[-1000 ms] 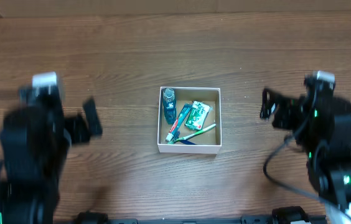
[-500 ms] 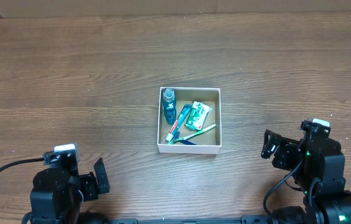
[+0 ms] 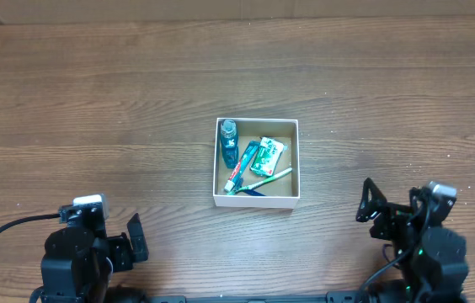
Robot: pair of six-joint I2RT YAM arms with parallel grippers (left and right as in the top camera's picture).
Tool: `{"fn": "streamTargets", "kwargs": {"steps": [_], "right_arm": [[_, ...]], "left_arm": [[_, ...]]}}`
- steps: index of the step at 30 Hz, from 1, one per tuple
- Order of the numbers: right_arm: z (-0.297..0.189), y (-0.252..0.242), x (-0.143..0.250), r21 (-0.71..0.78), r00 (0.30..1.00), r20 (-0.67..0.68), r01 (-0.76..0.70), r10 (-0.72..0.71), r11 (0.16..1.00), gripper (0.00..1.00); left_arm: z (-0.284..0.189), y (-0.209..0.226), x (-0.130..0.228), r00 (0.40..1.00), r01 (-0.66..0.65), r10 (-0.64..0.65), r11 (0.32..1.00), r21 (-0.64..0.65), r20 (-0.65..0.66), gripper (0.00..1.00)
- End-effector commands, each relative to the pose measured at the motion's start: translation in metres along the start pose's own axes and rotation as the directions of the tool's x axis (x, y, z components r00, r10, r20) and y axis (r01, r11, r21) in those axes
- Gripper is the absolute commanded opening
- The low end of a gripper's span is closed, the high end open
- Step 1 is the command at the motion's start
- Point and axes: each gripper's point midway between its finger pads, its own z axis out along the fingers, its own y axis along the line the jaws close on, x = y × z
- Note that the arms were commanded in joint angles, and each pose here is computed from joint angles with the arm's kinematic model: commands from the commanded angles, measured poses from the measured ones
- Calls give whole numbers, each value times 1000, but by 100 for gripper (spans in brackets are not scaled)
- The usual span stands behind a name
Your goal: Pack container
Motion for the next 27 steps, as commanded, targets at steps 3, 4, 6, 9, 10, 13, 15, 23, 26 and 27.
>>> {"fn": "streamTargets", "kwargs": {"steps": [3, 4, 6, 9, 10, 13, 15, 23, 26, 27], "right_arm": [[12, 7, 6, -105, 988, 157, 16, 1, 994, 100], [15, 9, 2, -114, 981, 192, 33, -11, 993, 100], [19, 15, -14, -127, 951, 302, 112, -69, 986, 100], [26, 19, -24, -117, 889, 438, 206, -136, 972, 100], [29, 19, -23, -114, 872, 468, 218, -141, 969, 100], [44, 12, 2, -108, 905, 395, 218, -159, 970, 100], [48, 12, 11, -122, 920, 357, 220, -164, 968, 100], [48, 12, 11, -121, 920, 357, 220, -165, 968, 100], [48, 12, 11, -121, 920, 357, 220, -165, 968, 100], [48, 12, 11, -121, 920, 357, 220, -165, 968, 100]], "left_arm": [[-1, -1, 0, 1000, 4, -4, 1000, 7, 8, 100], [-1, -1, 0, 1000, 4, -4, 1000, 8, 9, 100], [-1, -1, 0, 1000, 4, -4, 1000, 7, 8, 100], [-1, -1, 0, 1000, 4, -4, 1000, 7, 8, 100], [-1, -1, 0, 1000, 4, -4, 1000, 8, 9, 100], [-1, -1, 0, 1000, 4, -4, 1000, 8, 9, 100], [-1, -1, 0, 1000, 4, -4, 1000, 8, 9, 100], [-1, -1, 0, 1000, 4, -4, 1000, 8, 9, 100], [-1, -1, 0, 1000, 4, -4, 1000, 7, 8, 100], [-1, -1, 0, 1000, 4, -4, 1000, 7, 8, 100]]}}
